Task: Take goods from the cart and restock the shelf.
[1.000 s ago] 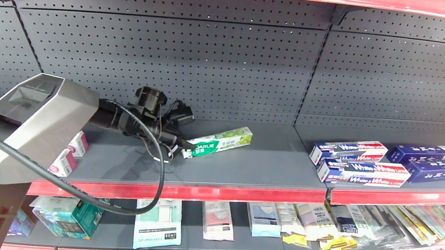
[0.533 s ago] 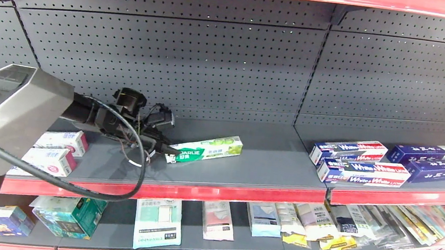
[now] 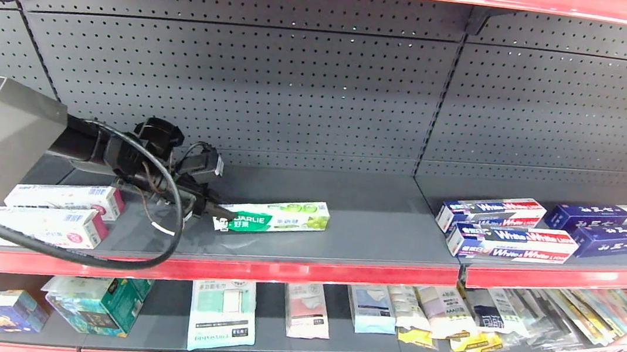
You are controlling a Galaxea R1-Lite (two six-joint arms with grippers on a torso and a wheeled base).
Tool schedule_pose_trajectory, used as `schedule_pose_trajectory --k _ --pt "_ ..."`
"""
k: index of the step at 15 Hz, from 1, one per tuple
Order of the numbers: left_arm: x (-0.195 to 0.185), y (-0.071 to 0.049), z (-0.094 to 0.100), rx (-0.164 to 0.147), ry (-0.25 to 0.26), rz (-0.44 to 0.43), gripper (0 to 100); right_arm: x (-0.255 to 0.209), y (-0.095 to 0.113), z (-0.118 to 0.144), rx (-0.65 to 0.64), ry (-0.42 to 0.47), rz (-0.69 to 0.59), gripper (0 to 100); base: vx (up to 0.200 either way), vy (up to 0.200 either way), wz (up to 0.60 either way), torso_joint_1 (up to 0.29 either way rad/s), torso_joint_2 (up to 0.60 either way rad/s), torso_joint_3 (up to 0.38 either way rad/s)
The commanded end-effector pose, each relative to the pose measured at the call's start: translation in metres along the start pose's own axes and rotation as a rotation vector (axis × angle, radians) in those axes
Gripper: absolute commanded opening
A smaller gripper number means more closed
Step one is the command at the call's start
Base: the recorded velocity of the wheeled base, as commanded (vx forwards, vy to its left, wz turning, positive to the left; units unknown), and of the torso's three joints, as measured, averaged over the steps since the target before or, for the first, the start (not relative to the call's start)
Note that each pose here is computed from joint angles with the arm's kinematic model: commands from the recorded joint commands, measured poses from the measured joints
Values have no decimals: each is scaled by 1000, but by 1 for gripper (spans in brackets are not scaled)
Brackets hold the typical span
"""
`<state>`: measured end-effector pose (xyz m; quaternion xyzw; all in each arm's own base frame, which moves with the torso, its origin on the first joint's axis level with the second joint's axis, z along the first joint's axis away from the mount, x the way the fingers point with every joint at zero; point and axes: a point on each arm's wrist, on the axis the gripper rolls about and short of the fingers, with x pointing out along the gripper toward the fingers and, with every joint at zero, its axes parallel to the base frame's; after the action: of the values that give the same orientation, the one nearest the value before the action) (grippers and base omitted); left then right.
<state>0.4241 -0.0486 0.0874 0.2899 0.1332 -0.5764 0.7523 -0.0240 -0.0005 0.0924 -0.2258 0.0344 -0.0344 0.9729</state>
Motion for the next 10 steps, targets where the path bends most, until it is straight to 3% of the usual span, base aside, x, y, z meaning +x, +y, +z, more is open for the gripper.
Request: schedule_pose_trajectory --k 1,4,6,10 --pt "-3 -1 0 15 -5 0 0 0 0 0 -2 4 0 0 0 0 0 0 0 0" --pt "-5 -10 -5 1 5 -17 0 0 0 0 -2 3 -1 0 0 0 0 0 0 0" --pt "-5 -15 -8 7 0 -31 0 0 0 0 -2 3 -2 0 0 0 0 0 0 0" --pt "-8 -27 -14 -29 2 -53 0 0 0 0 -2 4 0 0 0 0 0 0 0 0"
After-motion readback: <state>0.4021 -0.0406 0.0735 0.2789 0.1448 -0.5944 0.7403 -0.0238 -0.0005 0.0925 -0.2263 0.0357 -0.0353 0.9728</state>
